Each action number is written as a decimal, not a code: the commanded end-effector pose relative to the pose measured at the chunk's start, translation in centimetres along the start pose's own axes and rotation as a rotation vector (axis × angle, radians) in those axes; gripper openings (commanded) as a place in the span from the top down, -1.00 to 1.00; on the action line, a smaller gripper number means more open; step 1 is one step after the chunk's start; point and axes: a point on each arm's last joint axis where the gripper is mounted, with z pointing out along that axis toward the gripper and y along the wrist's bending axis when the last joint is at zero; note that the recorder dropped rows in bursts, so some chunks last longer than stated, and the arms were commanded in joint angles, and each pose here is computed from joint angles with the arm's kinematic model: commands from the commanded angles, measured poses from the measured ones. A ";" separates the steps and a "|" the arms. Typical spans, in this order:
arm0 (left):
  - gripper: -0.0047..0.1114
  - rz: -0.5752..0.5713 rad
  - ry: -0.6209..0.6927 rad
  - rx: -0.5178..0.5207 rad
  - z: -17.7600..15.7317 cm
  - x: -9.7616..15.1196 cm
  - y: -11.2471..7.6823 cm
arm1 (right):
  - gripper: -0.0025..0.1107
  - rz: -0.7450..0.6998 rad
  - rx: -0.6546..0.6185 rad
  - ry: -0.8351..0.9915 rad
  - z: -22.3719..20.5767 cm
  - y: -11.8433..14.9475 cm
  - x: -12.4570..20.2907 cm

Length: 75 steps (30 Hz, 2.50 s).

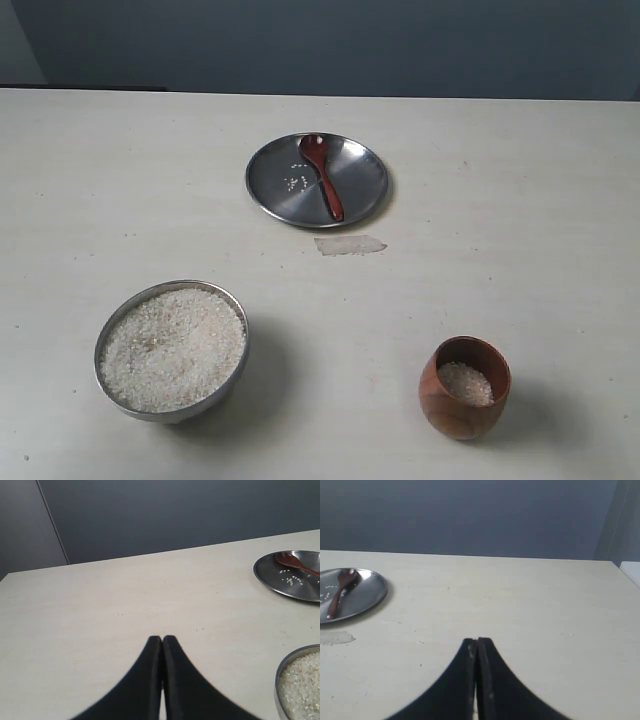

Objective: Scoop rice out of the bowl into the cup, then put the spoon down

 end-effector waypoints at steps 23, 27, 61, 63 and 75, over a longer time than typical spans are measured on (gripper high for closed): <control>0.91 -0.119 0.007 -0.037 0.7 1.6 -0.1 | 0.96 -0.005 0.007 -0.004 0.0 0.0 0.1; 0.91 -0.122 0.034 -0.035 1.2 2.9 -0.2 | 0.96 -0.005 0.007 -0.004 0.0 0.0 0.1; 0.91 -0.108 0.032 -0.037 1.2 2.9 -0.2 | 0.96 -0.005 0.007 -0.004 0.0 0.0 0.1; 0.91 -0.108 0.032 -0.037 1.2 2.9 -0.2 | 0.96 -0.005 0.007 -0.004 0.0 0.0 0.1; 0.91 -0.108 0.032 -0.037 1.2 2.9 -0.2 | 0.96 -0.005 0.007 -0.004 0.0 0.0 0.1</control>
